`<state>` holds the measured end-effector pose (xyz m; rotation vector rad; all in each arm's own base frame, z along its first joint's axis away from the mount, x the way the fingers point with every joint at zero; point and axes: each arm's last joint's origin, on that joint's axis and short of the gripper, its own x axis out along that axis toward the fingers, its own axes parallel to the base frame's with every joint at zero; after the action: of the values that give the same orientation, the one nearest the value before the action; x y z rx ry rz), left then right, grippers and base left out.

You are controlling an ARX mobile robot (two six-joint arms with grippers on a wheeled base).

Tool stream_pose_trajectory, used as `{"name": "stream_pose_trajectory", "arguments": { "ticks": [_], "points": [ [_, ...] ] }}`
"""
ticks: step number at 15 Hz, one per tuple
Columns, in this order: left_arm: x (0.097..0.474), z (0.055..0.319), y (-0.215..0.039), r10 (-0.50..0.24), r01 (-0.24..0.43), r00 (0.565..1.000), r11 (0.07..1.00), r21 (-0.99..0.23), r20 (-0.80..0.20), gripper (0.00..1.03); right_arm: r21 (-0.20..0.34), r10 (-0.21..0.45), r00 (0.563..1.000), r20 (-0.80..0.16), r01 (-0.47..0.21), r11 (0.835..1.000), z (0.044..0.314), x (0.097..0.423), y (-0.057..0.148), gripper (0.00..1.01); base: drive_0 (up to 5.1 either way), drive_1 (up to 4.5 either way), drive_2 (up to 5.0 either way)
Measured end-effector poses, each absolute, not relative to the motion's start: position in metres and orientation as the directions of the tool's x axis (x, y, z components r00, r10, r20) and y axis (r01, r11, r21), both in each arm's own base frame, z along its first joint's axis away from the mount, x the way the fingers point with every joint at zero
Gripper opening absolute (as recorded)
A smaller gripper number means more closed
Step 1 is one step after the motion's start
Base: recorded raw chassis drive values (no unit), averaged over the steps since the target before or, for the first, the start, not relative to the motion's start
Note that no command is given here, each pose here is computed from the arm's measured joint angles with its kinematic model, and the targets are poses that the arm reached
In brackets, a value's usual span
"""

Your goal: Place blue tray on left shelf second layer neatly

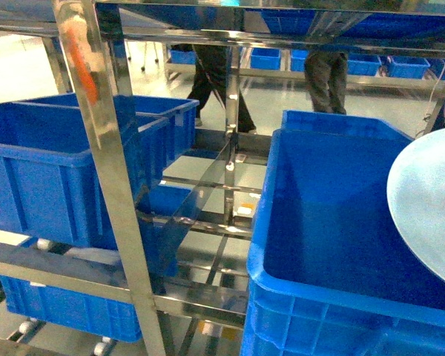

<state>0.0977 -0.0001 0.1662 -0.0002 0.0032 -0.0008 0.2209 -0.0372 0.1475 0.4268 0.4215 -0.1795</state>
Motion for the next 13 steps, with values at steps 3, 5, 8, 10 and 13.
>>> {"name": "stream_pose_trajectory", "arguments": {
  "ticks": [3, 5, 8, 10, 13],
  "points": [
    [0.098, 0.166, 0.0, -0.001, 0.001, 1.0, 1.0, 0.0, -0.003, 0.98, 0.362, -0.097, 0.899, -0.426, 0.268, 0.893, 0.145, 0.228, -0.036, 0.02, -4.5, 3.32, -3.8],
    [0.098, 0.166, 0.0, -0.001, 0.001, 1.0, 1.0, 0.0, -0.003, 0.98, 0.365, -0.119, 0.898, -0.424, 0.289, 0.885, 0.143, 0.244, -0.033, 0.02, -4.5, 3.32, -3.8],
    [0.098, 0.166, 0.0, -0.001, 0.001, 1.0, 1.0, 0.0, -0.003, 0.98, 0.362, -0.062, 0.905, -0.421, 0.231, 0.903, 0.14, 0.26, -0.013, 0.19, -4.5, 3.32, -3.8],
    [0.098, 0.166, 0.0, -0.001, 0.001, 1.0, 1.0, 0.0, -0.003, 0.98, 0.383, 0.033, 0.859, -0.511, 0.193, 0.904, 0.142, 0.147, -0.03, 0.83, -4.5, 3.32, -3.8],
    [0.098, 0.166, 0.0, -0.001, 0.001, 1.0, 1.0, 0.0, -0.003, 0.98, 0.254, 0.017, 0.917, -0.399, 0.093, 0.963, 0.174, 0.099, -0.026, 0.98, -4.5, 3.32, -3.8]
  ]
}}
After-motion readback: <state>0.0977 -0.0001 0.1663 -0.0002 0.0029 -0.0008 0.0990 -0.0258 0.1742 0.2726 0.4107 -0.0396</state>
